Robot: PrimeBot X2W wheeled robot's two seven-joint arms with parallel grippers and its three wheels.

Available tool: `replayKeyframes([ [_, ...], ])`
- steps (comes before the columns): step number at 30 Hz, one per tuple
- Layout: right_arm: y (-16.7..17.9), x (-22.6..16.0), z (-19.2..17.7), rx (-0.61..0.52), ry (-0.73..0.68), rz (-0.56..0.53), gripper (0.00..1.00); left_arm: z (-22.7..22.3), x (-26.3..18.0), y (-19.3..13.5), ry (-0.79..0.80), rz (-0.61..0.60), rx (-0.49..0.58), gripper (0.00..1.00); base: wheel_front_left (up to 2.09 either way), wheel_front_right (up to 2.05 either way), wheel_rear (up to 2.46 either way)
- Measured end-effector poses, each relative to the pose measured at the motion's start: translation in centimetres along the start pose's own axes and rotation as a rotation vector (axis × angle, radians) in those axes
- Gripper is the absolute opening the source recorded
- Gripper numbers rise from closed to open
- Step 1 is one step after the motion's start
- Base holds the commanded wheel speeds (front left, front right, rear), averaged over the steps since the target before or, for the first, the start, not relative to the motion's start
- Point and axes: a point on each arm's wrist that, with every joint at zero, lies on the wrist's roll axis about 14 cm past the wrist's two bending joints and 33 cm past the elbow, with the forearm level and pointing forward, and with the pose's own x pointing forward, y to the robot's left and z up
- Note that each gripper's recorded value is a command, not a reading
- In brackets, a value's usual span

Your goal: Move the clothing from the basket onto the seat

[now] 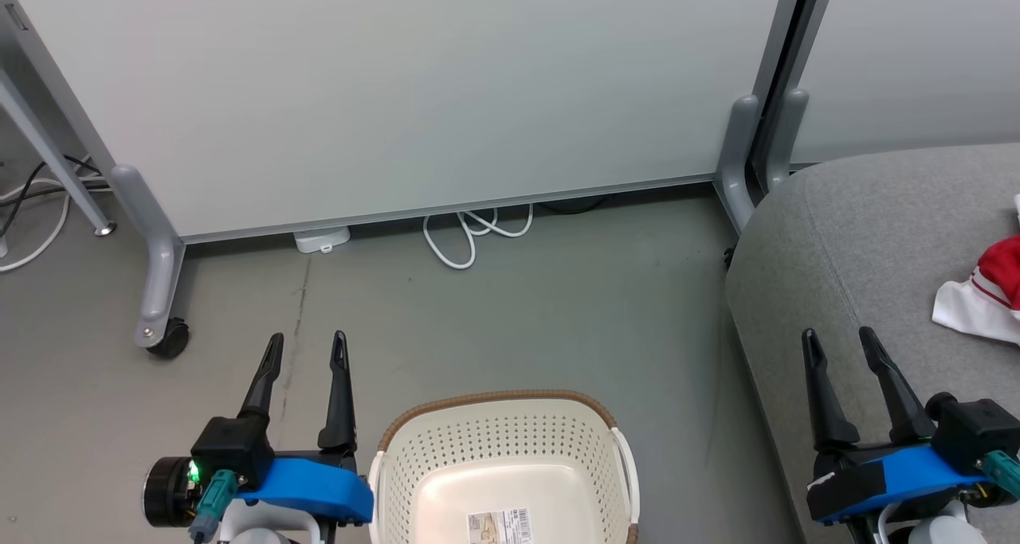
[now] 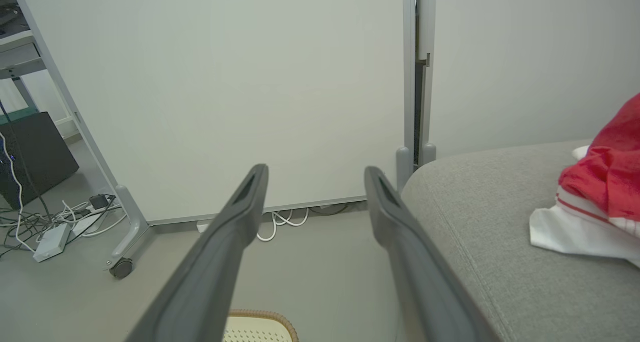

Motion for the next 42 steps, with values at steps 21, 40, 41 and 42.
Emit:
replayKeyframes([
  [21,0.7,-0.2,-0.3,0.015,0.006,0.008,0.00,0.1,-0.9,0.8,-0.002,0.031,0.000,0.00,0.00,0.00,0.00],
  [40,-0.5,-1.3,-2.9,0.265,0.099,-0.087,0.00,-3.3,-2.5,2.7,0.129,0.126,-0.259,0.00,0.00,0.00,0.00],
  [41,-0.6,-1.3,-2.9,0.282,0.101,-0.091,0.00,-3.3,-2.5,2.7,0.127,0.131,-0.277,0.00,0.00,0.00,0.00],
  [42,-0.6,-1.3,-2.9,0.301,0.099,-0.096,0.00,-3.3,-2.5,2.8,0.129,0.135,-0.295,0.00,0.00,0.00,0.00],
])
